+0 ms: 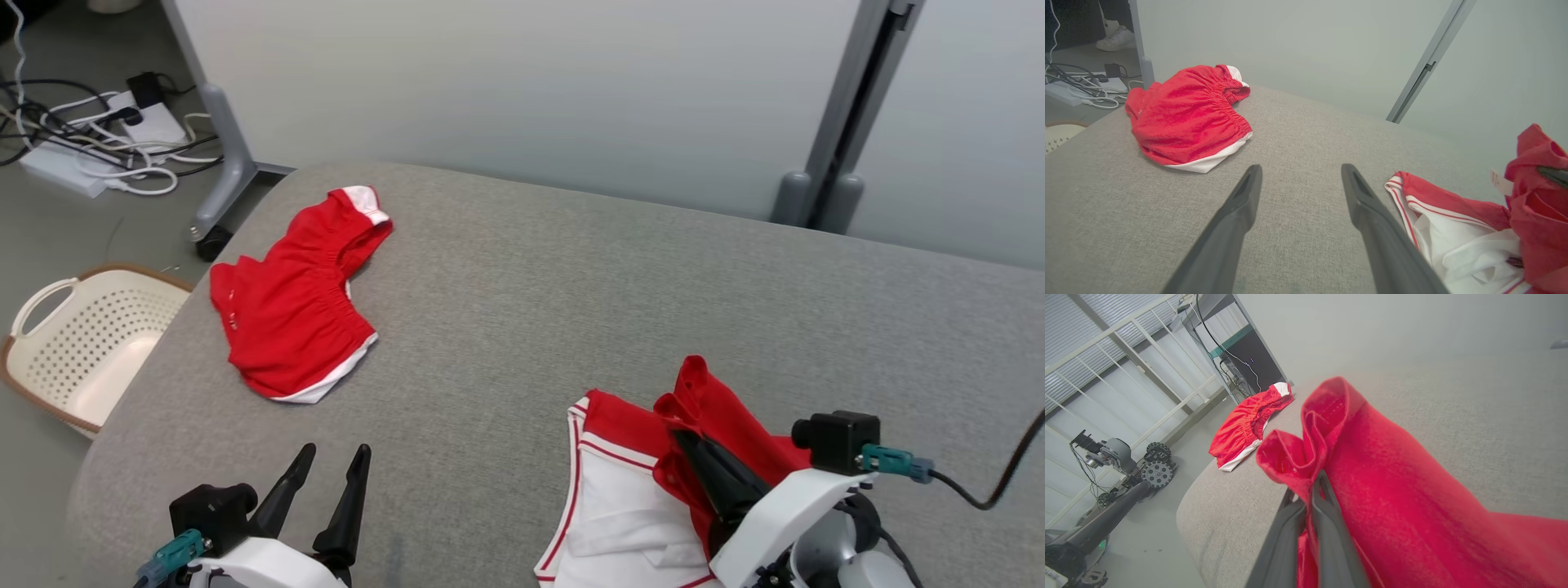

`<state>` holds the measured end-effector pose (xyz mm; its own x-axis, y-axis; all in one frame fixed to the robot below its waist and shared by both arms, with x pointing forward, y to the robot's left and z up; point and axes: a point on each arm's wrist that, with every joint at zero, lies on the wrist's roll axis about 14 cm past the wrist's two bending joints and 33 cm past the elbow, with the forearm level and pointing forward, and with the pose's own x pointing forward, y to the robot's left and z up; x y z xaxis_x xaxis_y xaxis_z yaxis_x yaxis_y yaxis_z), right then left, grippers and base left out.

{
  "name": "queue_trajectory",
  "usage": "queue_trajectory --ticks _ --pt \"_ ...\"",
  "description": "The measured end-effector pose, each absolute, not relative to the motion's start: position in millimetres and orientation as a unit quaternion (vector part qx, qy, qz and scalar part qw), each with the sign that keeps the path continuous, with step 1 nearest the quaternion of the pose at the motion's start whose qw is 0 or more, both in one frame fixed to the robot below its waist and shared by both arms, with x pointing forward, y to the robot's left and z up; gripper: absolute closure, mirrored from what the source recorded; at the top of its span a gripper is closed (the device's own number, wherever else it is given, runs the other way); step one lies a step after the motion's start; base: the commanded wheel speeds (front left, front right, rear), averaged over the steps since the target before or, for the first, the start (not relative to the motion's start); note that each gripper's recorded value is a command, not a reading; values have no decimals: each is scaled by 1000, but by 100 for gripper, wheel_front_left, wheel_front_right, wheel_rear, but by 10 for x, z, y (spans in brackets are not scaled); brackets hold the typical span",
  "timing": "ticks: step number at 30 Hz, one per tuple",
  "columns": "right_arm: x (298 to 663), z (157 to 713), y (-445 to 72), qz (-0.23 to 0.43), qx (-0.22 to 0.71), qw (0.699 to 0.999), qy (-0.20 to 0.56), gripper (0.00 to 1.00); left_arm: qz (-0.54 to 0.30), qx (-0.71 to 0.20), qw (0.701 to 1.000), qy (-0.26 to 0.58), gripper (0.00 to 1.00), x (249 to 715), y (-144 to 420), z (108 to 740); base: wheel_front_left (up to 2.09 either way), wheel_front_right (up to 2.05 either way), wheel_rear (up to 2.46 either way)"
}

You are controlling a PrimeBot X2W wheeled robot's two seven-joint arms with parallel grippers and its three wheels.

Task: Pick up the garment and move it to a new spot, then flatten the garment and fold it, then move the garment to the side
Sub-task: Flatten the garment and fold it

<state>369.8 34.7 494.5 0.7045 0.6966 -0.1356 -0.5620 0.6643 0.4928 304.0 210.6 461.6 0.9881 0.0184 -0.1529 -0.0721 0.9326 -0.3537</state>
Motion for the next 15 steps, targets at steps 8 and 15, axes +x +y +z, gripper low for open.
queue_trajectory --ticks 8,15 --pt "3638 4773 720 377 237 873 197 100 55 -182 979 73 0 2902 2286 4604 0 0 0" --pt "3548 4633 939 396 236 858 226 88 64 -183 978 76 0 2841 2329 4587 0 0 0"
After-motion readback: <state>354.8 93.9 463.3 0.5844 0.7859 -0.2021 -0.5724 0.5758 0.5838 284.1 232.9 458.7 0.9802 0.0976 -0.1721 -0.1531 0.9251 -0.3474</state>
